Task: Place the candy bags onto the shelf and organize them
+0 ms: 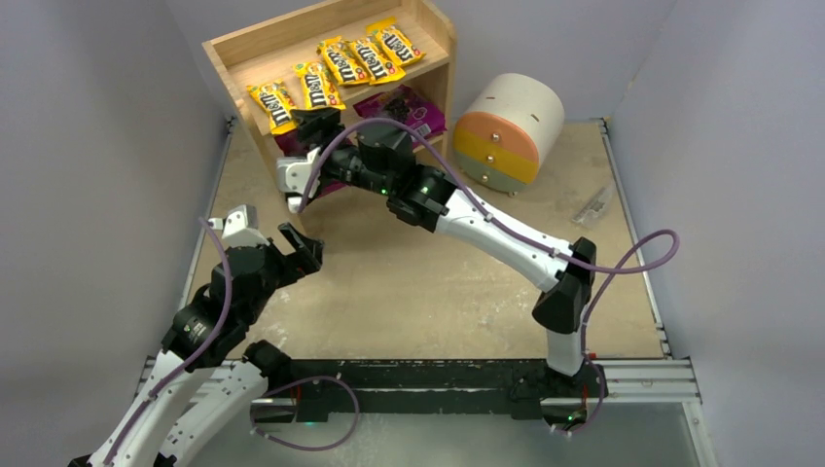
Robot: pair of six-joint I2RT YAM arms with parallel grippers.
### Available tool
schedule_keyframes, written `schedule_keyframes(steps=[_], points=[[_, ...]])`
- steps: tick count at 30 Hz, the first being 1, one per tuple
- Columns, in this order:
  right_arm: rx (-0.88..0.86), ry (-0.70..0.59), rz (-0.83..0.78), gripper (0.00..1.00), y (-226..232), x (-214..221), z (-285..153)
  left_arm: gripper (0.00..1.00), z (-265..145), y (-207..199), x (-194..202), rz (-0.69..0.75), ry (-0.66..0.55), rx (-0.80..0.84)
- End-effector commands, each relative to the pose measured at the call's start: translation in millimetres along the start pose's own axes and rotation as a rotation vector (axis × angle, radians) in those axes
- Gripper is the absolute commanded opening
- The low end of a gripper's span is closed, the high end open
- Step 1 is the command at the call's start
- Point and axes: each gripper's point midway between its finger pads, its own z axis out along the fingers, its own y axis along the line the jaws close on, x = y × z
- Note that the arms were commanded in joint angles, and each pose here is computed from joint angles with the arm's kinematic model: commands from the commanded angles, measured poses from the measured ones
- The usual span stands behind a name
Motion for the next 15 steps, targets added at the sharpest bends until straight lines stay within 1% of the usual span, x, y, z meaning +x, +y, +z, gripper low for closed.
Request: schedule_keyframes(steps=[1, 3, 6, 7, 10, 13, 15], points=[[0.068, -0.096, 0.018, 0.86, -32.3, -37.1, -36.5, 1.0, 1.8, 1.9, -2.3, -0.008, -0.011, -0.015], [0.092, -0.124, 0.053, 0.91, -35.2, -45.3, -51.3, 1.0, 2.9, 0.5, -2.4, -0.01, -0.011, -0.011], [0.114, -0.161, 0.083, 0.96, -35.9, -56.3, -80.4, 1.0, 6.2, -1.6, -0.9, -0.01, -0.006, -0.007], [0.139, -0.177, 0.092, 0.99, -42.0, -62.6, -97.1, 1.0, 7.7, -2.6, -0.1, -0.01, -0.003, -0.004], [0.171, -0.154, 0.154, 0.99, -32.8, -56.3, -129.7, 1.0, 12.6, -4.1, 3.8, -0.01, 0.007, 0.0], [0.268, -0.077, 0.345, 0.99, -21.1, -34.6, -167.0, 1.0, 17.9, -6.3, 7.6, -0.012, 0.014, 0.008], [0.346, -0.025, 0.601, 0.99, -5.4, -16.1, -191.2, 1.0, 20.9, -8.6, 9.4, -0.013, 0.017, 0.017]])
